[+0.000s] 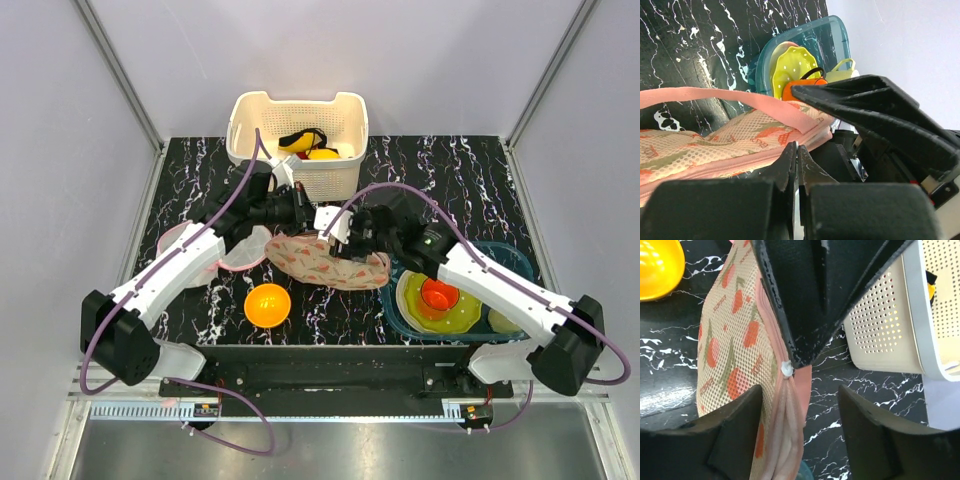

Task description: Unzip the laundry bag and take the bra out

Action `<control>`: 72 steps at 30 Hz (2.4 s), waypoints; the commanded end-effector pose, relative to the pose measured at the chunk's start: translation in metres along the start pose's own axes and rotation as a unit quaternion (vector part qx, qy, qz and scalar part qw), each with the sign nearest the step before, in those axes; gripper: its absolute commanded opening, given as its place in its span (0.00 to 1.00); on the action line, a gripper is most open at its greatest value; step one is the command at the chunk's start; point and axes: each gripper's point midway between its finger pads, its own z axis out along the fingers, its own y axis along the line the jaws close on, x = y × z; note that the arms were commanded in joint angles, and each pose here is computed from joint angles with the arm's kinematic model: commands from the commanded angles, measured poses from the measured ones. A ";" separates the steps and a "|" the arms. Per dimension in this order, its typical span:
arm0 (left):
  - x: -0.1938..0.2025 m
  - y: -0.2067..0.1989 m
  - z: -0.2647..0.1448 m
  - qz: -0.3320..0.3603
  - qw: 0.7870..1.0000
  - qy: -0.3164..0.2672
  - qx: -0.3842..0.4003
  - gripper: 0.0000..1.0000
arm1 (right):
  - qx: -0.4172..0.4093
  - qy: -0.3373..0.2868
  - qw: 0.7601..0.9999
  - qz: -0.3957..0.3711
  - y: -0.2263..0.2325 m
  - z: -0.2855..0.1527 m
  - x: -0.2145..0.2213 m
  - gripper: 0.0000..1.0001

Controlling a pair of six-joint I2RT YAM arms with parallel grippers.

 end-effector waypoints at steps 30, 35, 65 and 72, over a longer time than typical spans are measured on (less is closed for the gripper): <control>-0.056 0.130 -0.050 -0.120 0.985 -0.114 -0.041 0.00 | 0.285 -0.283 0.856 0.326 -0.020 -0.058 0.023 0.00; -0.066 0.115 -0.058 -0.093 0.987 -0.127 -0.039 0.00 | 0.234 -0.267 0.891 0.282 -0.011 -0.044 0.010 0.49; -0.060 0.076 -0.063 -0.036 0.993 -0.104 -0.035 0.00 | -0.009 -0.119 0.993 0.006 -0.027 0.098 -0.046 1.00; -0.060 0.074 -0.063 -0.029 0.994 -0.100 -0.035 0.00 | -0.144 -0.146 0.978 0.032 -0.017 0.102 -0.045 0.98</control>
